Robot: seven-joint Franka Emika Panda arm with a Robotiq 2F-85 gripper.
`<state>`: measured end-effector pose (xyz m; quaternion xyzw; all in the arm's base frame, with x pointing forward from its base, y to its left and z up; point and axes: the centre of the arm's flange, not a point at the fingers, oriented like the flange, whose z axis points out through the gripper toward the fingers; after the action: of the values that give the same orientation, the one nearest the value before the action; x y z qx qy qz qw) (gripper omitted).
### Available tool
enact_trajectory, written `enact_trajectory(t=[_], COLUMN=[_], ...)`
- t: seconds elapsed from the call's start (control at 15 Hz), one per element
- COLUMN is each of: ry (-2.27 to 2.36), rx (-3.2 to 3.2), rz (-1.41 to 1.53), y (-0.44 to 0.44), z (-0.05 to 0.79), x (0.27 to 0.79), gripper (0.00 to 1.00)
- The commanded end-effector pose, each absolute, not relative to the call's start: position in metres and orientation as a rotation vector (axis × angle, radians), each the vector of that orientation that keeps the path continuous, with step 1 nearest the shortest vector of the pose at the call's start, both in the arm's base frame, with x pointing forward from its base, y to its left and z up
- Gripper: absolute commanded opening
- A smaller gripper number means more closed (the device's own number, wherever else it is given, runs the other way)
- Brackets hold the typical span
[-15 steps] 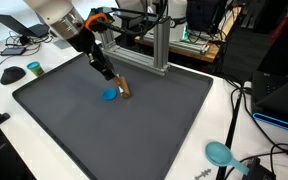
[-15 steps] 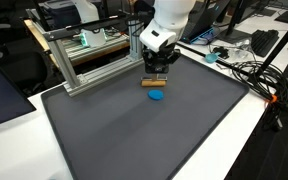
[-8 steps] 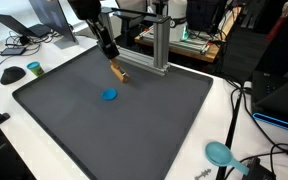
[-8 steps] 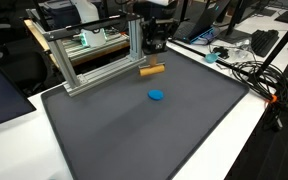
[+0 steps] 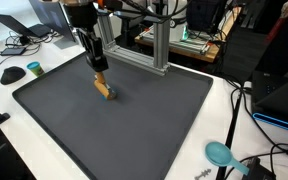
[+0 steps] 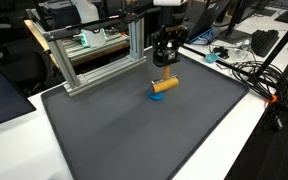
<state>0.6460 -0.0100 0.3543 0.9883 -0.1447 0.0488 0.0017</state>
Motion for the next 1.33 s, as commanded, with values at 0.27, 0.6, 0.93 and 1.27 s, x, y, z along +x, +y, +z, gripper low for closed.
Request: enact_trajectory(t=[0.27, 0.6, 0.93, 1.27], ry=[-0.433, -0.387, -0.386, -0.4], rx=[3.073, 3.084, 3.099, 3.104], rz=[0.018, -0.073, -0.029, -0.02], y=[-0.037, -0.037, -0.033, -0.037], z=[0.323, 0.312, 0.307, 0.289], x=[0.646, 0.645, 0.648, 0.653], gripper=[0.22, 0.22, 0.22, 0.22])
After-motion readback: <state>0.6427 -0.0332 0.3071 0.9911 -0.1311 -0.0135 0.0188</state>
